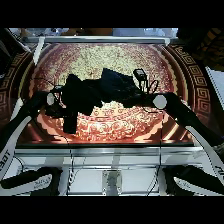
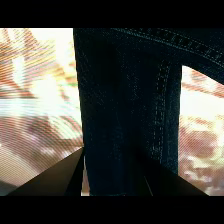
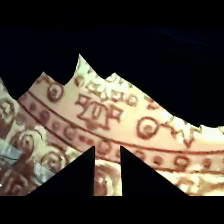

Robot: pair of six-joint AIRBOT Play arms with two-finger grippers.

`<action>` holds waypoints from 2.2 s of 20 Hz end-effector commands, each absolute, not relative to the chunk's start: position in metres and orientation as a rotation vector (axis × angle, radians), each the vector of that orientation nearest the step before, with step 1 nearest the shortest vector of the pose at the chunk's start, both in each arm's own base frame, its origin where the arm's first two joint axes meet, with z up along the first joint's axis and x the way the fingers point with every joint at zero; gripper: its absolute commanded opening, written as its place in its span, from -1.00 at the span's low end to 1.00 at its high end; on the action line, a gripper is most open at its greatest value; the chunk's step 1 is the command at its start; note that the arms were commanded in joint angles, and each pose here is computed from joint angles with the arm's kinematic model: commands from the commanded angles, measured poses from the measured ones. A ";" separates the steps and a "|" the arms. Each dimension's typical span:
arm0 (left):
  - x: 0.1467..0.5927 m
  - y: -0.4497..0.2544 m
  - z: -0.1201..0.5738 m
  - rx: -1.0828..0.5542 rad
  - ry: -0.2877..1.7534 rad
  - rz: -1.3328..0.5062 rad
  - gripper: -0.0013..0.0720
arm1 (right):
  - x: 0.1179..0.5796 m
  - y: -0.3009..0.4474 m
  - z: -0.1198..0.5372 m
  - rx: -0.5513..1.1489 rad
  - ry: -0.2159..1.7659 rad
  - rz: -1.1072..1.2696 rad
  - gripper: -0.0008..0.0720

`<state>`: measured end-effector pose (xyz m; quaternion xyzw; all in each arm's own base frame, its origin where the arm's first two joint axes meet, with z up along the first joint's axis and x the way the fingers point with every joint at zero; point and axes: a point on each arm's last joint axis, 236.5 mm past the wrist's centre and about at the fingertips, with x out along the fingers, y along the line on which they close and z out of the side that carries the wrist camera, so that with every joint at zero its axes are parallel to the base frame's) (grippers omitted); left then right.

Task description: Fold the clothes and pants, and hang the long-sleeved shirts on hangers.

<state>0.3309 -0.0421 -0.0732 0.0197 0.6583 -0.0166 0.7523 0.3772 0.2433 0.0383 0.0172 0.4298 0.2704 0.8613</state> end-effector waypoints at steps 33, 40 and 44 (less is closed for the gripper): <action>0.331 -0.042 -0.073 0.043 1.435 -0.036 0.00 | 0.582 0.193 -0.092 0.307 1.210 0.387 -0.93; 0.339 -0.043 -0.031 0.060 1.305 -0.068 -0.01 | 0.570 0.124 0.089 -0.083 0.956 0.315 -0.94; 0.339 -0.042 0.018 0.050 1.166 -0.073 -0.01 | 0.508 0.080 0.175 -0.239 0.924 0.227 -0.94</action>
